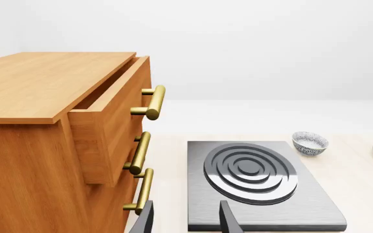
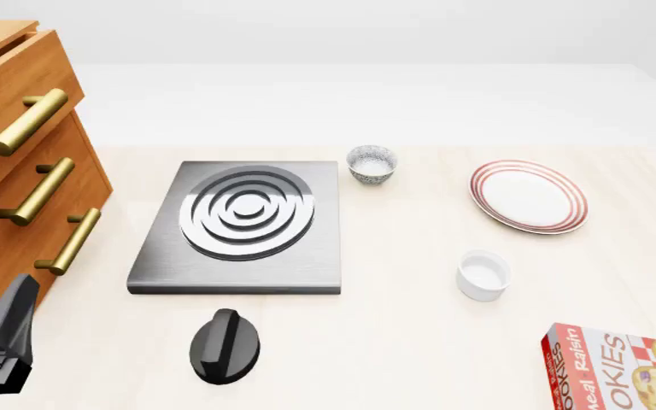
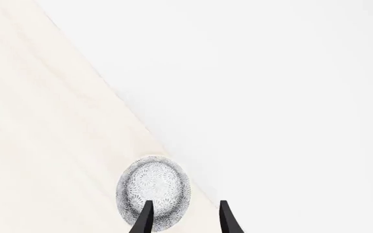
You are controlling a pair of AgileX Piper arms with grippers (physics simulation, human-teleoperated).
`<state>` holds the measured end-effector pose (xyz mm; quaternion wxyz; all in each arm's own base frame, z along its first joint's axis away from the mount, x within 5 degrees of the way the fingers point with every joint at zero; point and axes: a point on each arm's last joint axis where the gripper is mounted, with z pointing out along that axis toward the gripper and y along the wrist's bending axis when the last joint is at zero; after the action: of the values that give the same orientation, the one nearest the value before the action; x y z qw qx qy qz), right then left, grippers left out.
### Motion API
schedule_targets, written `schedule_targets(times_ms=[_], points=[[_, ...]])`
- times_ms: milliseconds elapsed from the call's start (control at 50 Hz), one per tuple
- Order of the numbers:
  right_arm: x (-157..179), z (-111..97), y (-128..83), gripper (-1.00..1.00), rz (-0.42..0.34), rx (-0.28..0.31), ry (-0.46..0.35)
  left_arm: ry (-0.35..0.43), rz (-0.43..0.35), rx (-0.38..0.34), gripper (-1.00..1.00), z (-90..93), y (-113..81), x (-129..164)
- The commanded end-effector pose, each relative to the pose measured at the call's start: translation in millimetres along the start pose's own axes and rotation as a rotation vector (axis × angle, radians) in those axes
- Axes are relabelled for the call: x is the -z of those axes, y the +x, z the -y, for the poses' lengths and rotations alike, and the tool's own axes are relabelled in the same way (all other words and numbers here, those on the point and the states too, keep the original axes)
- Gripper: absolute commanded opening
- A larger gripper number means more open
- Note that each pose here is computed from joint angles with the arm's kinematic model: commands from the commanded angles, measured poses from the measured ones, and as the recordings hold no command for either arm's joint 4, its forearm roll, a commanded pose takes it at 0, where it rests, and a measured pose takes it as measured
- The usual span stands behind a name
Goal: Pick the akita bowl next to the cookies box and place it on the plate.
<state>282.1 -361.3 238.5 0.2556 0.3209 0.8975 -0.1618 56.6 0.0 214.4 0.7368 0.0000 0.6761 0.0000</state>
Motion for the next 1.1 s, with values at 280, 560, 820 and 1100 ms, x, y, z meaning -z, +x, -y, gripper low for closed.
schedule_targets(times_ms=[280, 560, 820, 1100], points=[[-43, 1, 10, 1.0, -0.05, 0.017, -0.008, 0.0, 0.0, 0.0, 1.0, 0.0, 0.0, 0], [-74, -2, 28, 1.0, -0.108, 0.045, -0.023, 0.0, 0.0, 0.0, 1.0, 0.0, 0.0, 0], [-82, -5, 33, 1.0, -0.122, 0.055, -0.029, 0.0, 0.0, 0.0, 1.0, 0.0, 0.0, 0], [-90, -8, 39, 1.0, -0.142, 0.061, -0.036, 0.0, 0.0, 0.0, 1.0, 0.0, 0.0, 0]])
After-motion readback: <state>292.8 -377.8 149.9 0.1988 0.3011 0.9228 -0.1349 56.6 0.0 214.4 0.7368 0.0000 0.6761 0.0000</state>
